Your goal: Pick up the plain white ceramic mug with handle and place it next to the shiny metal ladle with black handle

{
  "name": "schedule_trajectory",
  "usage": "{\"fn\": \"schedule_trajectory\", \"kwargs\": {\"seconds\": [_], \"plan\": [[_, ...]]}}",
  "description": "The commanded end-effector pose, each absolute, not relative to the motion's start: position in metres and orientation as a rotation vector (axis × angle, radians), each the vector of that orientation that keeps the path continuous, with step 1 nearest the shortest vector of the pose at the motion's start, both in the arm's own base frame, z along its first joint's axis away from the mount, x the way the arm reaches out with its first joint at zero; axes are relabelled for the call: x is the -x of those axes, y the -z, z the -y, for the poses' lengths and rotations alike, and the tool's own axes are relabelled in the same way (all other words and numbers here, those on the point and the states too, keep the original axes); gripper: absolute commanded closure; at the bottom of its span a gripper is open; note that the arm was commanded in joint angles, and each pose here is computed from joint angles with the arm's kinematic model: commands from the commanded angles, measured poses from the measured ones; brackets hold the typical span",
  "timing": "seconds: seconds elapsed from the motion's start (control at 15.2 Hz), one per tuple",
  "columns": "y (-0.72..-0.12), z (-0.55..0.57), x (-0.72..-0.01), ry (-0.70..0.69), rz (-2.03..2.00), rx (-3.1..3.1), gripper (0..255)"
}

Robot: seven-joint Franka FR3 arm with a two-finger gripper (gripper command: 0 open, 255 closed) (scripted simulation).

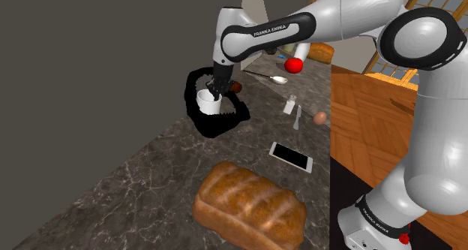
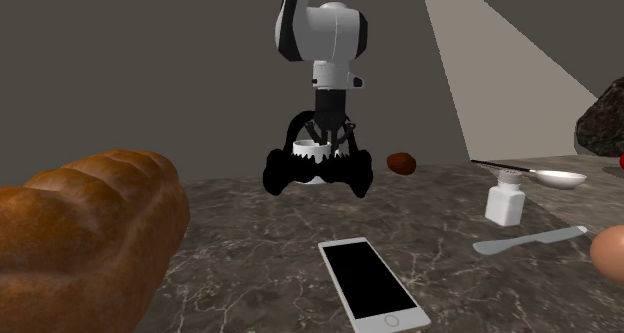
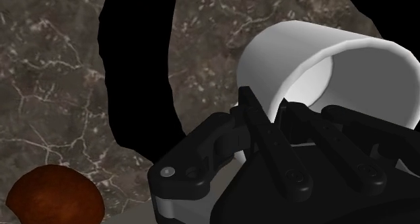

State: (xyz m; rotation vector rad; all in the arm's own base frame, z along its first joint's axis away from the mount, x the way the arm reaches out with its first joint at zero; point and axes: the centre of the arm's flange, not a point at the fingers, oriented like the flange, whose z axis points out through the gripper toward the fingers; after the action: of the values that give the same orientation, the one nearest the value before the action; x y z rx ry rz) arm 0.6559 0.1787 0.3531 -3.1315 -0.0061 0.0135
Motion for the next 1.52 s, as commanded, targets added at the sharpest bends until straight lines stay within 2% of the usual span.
{"fn": "schedule_trajectory", "kwargs": {"seconds": [0.0, 1.45], "plan": [[-0.353, -0.179, -0.656, -0.013, 0.006, 3.131, 255], [-0.463, -0.178, -0.656, -0.013, 0.006, 3.131, 255]]}}
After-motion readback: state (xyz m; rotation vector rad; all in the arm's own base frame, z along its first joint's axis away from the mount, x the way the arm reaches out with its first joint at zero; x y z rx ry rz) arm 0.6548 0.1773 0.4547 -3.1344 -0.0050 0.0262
